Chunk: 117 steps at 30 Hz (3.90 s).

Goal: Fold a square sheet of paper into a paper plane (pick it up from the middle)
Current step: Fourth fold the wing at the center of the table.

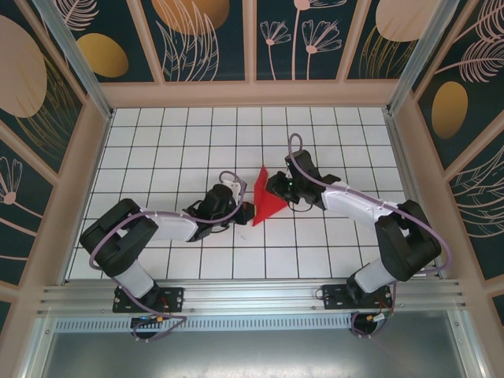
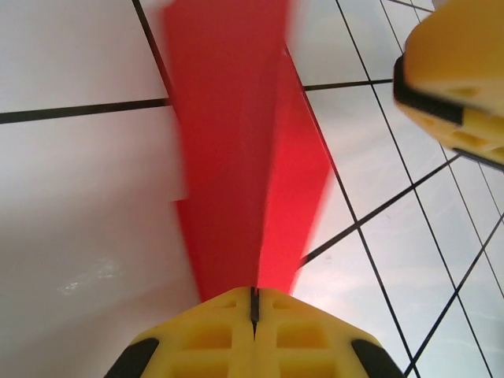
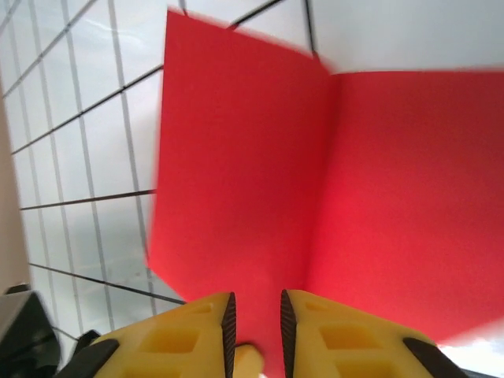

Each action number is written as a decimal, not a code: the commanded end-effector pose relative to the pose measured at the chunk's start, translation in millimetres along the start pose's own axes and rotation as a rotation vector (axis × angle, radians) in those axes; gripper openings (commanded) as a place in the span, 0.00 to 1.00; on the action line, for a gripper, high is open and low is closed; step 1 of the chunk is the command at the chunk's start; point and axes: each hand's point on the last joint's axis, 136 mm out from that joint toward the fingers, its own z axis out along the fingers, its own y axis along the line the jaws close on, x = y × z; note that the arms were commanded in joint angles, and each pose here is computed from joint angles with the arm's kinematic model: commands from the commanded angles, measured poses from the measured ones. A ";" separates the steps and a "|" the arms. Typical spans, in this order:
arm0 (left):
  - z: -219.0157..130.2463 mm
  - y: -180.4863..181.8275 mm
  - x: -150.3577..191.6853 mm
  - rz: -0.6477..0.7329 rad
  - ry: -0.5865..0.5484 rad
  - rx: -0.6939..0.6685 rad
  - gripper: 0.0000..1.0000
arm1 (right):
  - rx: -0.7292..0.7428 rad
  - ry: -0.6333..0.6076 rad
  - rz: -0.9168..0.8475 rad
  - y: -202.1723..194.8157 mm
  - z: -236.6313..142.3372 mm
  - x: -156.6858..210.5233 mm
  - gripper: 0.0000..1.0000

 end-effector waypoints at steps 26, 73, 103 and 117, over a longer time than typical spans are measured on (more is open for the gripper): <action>25.9 -3.3 9.9 0.099 0.120 -0.003 0.00 | 0.202 0.066 0.006 -82.0 41.3 3.2 0.13; 50.0 -8.8 6.4 0.036 0.186 0.180 0.00 | 0.284 0.164 -0.211 -116.7 52.2 4.1 0.13; 52.3 8.6 -2.1 0.003 0.180 0.161 0.00 | 0.231 0.177 -0.293 -113.0 53.2 -4.0 0.14; 57.6 18.6 -2.1 -0.007 0.193 0.109 0.00 | 0.231 0.181 -0.303 -112.7 52.7 -3.8 0.14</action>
